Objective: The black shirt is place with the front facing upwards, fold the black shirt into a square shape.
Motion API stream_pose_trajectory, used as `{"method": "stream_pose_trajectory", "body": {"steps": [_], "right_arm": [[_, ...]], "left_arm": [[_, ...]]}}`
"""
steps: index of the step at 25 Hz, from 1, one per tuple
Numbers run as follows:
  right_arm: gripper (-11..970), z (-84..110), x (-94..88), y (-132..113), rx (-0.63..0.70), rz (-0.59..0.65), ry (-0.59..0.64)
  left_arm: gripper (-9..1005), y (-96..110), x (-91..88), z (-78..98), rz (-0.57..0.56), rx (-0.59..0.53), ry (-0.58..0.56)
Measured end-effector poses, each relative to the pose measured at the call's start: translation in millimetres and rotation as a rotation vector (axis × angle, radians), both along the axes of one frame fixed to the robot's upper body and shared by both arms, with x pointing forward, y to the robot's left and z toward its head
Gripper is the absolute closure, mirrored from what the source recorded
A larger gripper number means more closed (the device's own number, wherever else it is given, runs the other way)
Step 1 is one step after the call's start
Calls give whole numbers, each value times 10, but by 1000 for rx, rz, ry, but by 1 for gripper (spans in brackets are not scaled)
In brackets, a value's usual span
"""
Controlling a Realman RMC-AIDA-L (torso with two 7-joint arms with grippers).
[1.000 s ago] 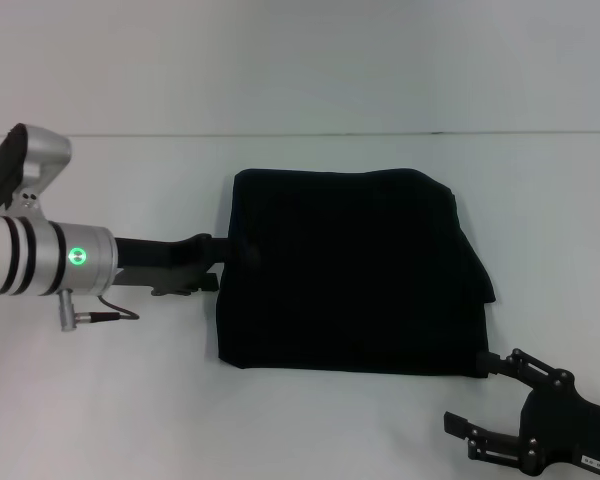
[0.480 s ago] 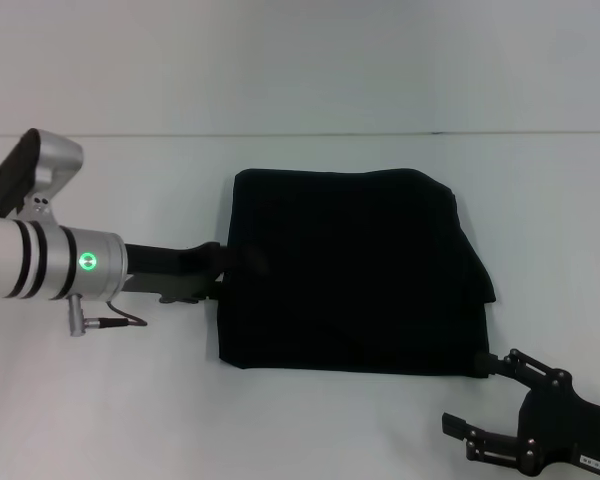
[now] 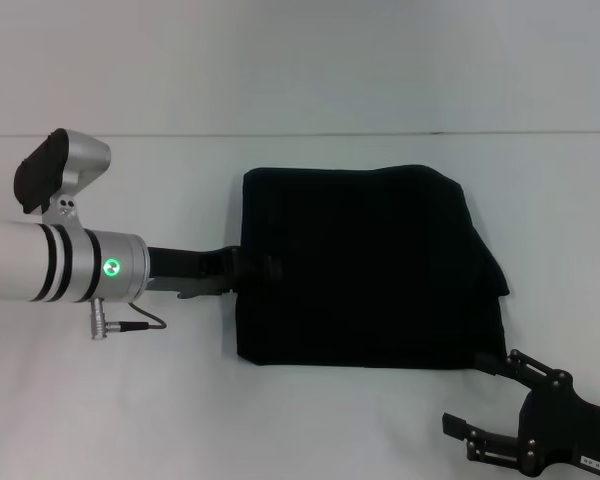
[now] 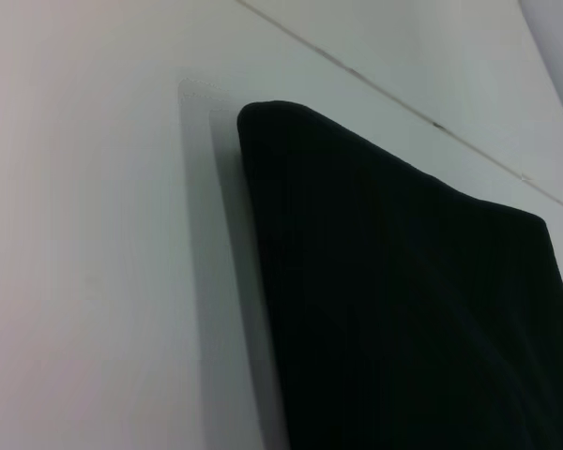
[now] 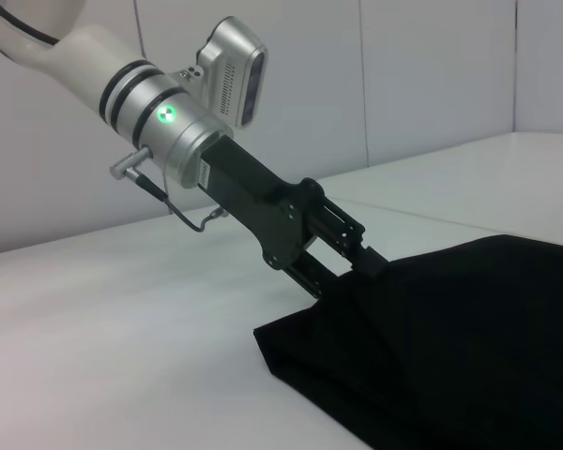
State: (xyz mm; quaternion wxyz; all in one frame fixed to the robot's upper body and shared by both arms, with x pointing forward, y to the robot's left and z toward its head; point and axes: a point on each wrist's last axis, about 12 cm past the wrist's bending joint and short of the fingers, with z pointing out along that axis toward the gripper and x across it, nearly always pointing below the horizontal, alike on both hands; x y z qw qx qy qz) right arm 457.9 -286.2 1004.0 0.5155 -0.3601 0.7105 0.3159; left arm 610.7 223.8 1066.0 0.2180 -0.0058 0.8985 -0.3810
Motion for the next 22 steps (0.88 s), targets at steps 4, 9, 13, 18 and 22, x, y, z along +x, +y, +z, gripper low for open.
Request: {"method": "stream_pose_trajectory", "body": {"steps": [4,9,13,18,22], "right_arm": [[13,1,0,-2,1,-2,-1],[14,5,7,0,2,-2,-2],[14,9,14,2,3,-2,-3],[17,18,29,3,2,-1,-7],[18,29,47,6,2,0,-12]], "left_arm": [[383,1,1,-8,10,-1,-5],[592,17,4,-14,22,-1,-8],[733,33,8,-11,32,-7,-12],[846,89,4,-15,61,-19,-16],[896,199,-41,-44,93,-34,-8]]}}
